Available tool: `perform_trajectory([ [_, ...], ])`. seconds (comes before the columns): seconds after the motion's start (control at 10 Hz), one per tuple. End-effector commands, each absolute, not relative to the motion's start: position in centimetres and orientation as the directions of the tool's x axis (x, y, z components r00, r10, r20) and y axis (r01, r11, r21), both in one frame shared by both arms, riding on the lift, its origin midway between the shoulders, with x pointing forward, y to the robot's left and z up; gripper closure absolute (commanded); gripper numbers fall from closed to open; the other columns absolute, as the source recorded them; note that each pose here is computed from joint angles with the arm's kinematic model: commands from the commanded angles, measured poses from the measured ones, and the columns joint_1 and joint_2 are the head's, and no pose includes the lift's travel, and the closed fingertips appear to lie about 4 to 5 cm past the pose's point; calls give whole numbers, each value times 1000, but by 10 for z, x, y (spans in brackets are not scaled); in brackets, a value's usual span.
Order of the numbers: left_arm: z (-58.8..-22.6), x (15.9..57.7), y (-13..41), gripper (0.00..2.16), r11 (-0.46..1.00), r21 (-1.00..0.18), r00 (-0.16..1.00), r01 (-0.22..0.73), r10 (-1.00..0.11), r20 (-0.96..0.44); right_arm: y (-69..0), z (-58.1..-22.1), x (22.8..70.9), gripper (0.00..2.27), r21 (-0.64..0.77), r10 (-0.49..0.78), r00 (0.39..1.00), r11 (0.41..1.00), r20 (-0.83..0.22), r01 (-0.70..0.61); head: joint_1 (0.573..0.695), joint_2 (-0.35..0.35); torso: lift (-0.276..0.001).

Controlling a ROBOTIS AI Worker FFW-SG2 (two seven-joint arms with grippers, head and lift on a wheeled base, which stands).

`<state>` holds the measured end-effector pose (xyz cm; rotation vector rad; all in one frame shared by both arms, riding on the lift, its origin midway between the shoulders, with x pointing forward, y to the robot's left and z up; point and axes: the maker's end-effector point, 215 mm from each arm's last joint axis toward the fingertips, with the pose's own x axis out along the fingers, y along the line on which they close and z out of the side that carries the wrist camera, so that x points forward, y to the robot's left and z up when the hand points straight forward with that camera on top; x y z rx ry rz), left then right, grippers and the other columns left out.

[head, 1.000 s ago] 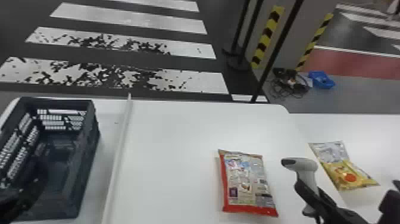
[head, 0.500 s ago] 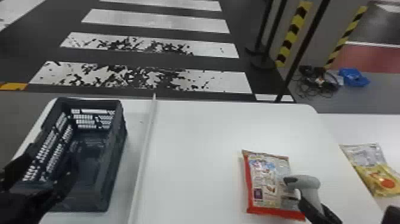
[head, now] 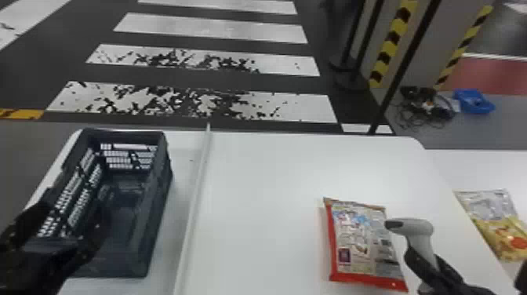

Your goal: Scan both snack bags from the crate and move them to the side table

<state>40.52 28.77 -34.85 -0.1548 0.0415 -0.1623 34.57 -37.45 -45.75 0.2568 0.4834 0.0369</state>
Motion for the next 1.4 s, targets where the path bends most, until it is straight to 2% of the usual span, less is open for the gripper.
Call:
perform_trajectory([
  [0.0, -349, 405, 287, 39, 975, -156, 986, 158, -164, -30, -401, -443, 377, 2243, 186, 63, 906, 982, -418, 17, 695, -125, -95],
  [0.2, -350, 404, 283, 39, 975, -152, 985, 163, -170, -32, -449, -454, 413, 2246, 60, 7, 921, 998, -389, 18, 695, -175, -95],
  [0.4, -355, 403, 275, 39, 975, -143, 983, 172, -179, -40, -465, -486, 432, 2246, 11, 6, 906, 1000, -423, -2, 695, -220, -95],
  [0.7, -361, 395, 272, 39, 975, -142, 982, 170, -179, -54, -473, -527, 439, 2246, -2, 1, 892, 1000, -453, -2, 695, -260, -95],
  [1.0, -359, 386, 273, 39, 977, -133, 983, 168, -176, -53, -468, -538, 445, 2226, 13, 22, 891, 1000, -454, -18, 695, -264, -95],
  [1.1, -356, 383, 276, 39, 978, -130, 985, 162, -169, -43, -465, -536, 445, 1774, 18, 33, 894, 999, -448, -28, 695, -261, -95],
  [1.2, -353, 381, 276, 39, 978, -129, 984, 164, -171, -41, -465, -529, 445, 414, 7, 38, 906, 999, -421, -39, 695, -258, -95],
  [1.3, -349, 380, 274, 39, 978, -131, 985, 165, -171, -35, -467, -525, 444, 39, 6, 43, 910, 999, -412, -45, 695, -254, -95],
])
